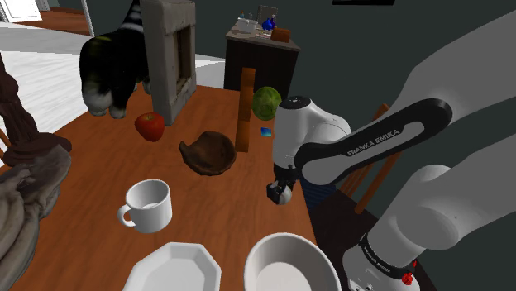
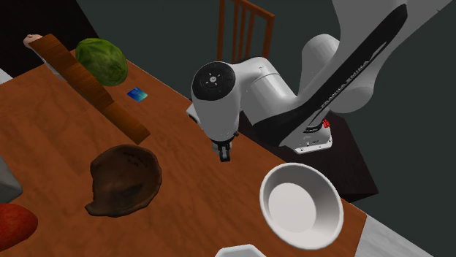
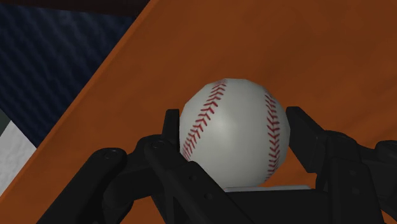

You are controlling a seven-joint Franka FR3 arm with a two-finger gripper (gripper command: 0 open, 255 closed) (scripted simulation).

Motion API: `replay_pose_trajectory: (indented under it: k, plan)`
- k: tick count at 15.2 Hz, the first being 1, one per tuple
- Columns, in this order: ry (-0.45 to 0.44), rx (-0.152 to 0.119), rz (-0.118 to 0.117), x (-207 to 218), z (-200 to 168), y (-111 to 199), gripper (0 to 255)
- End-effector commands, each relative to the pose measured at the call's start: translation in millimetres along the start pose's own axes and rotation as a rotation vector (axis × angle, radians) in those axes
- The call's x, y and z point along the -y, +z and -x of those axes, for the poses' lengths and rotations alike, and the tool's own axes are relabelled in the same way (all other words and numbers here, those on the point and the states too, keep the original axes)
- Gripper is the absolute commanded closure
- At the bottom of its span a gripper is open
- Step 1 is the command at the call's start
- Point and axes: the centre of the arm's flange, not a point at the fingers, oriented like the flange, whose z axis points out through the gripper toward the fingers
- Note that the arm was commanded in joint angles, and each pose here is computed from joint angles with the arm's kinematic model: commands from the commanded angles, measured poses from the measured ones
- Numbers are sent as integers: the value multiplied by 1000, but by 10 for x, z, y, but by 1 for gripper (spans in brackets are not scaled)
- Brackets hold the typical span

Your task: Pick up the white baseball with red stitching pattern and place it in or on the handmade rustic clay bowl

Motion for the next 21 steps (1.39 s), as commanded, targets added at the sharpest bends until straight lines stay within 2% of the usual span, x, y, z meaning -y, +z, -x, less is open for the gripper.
replay_pose_trajectory:
  k: [1, 4, 21]
  plan:
    - [0, 1, 0, 0, 2, 2, 255]
    - [0, 1, 0, 0, 0, 4, 255]
    - [0, 1, 0, -164, 43, -877, 255]
